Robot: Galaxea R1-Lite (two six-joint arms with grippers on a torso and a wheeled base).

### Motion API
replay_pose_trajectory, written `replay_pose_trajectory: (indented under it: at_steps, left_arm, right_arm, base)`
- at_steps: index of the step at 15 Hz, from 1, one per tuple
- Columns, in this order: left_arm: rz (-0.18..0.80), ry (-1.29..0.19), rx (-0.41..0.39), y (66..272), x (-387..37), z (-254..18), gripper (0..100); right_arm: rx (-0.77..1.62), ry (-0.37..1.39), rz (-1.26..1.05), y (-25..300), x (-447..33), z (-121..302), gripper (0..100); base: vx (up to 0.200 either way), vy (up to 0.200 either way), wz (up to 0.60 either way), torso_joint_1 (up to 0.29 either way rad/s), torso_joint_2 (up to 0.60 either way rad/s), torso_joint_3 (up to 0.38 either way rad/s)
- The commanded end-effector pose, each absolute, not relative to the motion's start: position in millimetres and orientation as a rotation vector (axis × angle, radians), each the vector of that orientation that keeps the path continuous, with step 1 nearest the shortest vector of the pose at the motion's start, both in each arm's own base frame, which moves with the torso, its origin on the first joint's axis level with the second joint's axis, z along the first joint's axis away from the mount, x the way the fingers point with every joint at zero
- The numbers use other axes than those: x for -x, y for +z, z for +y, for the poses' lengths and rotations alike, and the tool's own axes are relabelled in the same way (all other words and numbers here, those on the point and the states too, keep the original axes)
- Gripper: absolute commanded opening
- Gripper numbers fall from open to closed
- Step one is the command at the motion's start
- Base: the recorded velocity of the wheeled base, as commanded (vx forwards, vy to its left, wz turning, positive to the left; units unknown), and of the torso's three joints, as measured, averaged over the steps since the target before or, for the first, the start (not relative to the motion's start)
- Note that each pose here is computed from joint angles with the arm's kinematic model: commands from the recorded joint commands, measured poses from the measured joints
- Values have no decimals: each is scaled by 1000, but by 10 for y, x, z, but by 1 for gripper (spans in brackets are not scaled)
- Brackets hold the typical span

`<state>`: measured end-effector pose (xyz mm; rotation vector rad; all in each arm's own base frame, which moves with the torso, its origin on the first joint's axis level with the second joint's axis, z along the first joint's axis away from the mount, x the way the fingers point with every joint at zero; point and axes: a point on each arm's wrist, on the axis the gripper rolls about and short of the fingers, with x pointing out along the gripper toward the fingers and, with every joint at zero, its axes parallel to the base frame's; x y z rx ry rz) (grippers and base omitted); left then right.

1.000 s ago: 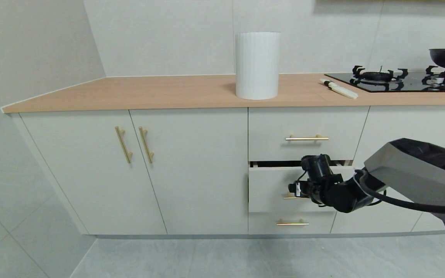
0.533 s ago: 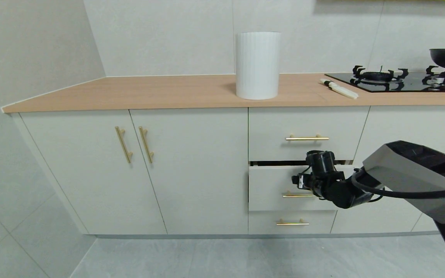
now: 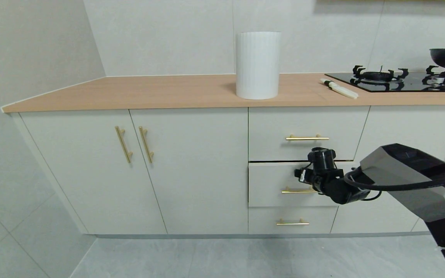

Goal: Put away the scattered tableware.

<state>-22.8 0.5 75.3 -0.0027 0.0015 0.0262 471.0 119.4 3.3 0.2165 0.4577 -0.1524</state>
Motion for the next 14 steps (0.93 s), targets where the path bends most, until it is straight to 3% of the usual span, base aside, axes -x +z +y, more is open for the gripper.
replay_pose_trajectory:
  at_steps: [1, 14]
  left_arm:
    - [3, 28, 3, 752, 228, 5, 100]
    - [1, 28, 3, 753, 228, 5, 100]
  right_arm:
    - [-226, -169, 443, -25, -4791, 1185, 100]
    - [-244, -220, 392, -92, -4950, 1183, 100]
  base:
    - [0, 0, 0, 0, 0, 0]
    - [0, 0, 0, 0, 0, 0]
